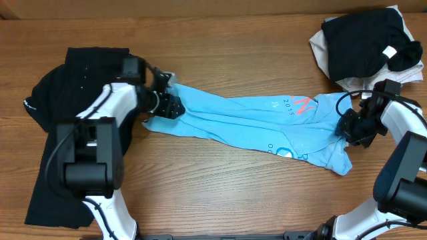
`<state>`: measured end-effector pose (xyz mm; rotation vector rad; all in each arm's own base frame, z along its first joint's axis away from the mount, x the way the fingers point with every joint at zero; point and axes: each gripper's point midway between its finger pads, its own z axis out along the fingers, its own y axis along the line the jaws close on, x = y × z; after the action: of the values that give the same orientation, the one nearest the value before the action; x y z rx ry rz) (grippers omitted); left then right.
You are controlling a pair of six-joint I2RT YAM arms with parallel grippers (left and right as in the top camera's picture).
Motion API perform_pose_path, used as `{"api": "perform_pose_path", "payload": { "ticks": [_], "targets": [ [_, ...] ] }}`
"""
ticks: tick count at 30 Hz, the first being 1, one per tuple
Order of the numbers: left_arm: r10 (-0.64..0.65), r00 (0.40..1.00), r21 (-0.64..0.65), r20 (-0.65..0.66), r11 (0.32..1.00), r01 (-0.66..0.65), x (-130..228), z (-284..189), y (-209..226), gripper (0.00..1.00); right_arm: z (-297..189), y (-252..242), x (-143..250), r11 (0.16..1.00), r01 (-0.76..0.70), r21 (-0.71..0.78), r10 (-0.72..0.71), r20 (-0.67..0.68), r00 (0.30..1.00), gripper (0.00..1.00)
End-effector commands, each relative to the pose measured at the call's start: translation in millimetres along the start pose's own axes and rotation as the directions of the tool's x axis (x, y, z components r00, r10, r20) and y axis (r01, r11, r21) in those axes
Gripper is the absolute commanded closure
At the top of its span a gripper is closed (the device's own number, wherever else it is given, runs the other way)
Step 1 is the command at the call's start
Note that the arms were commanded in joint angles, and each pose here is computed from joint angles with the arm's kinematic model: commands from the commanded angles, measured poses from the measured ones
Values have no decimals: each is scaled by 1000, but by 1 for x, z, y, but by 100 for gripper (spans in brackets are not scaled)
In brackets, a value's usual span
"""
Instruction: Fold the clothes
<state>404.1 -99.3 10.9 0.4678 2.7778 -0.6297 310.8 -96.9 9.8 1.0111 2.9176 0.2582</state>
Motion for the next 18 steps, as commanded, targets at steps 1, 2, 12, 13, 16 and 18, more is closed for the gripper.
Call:
{"api": "perform_pose_path", "payload": {
  "ticks": [1,2,12,13,16,18],
  "targets": [
    [-25,995,-153,-91,988,11,18,14,21,61,-7,-1,-2,1000,0,3,0,27,1000,77],
    [-64,993,-206,-96,978,43,21,13,29,79,-7,3,-1,1000,0,-19,0,22,1000,77],
    [-212,967,-457,-143,881,125,3,-64,63,96,-15,24,2,995,16,-101,-16,-4,1000,73],
    [-212,966,-476,-148,871,118,-2,-75,63,96,-16,24,1,995,16,-103,-16,-4,1000,73],
    [-186,969,-492,-159,866,86,-15,-101,57,96,-18,25,1,995,15,-103,-16,-5,1000,71],
    [-173,973,-486,-154,870,78,-23,-111,49,96,-18,24,1,995,14,-102,-15,-8,1000,70]
  ]
}}
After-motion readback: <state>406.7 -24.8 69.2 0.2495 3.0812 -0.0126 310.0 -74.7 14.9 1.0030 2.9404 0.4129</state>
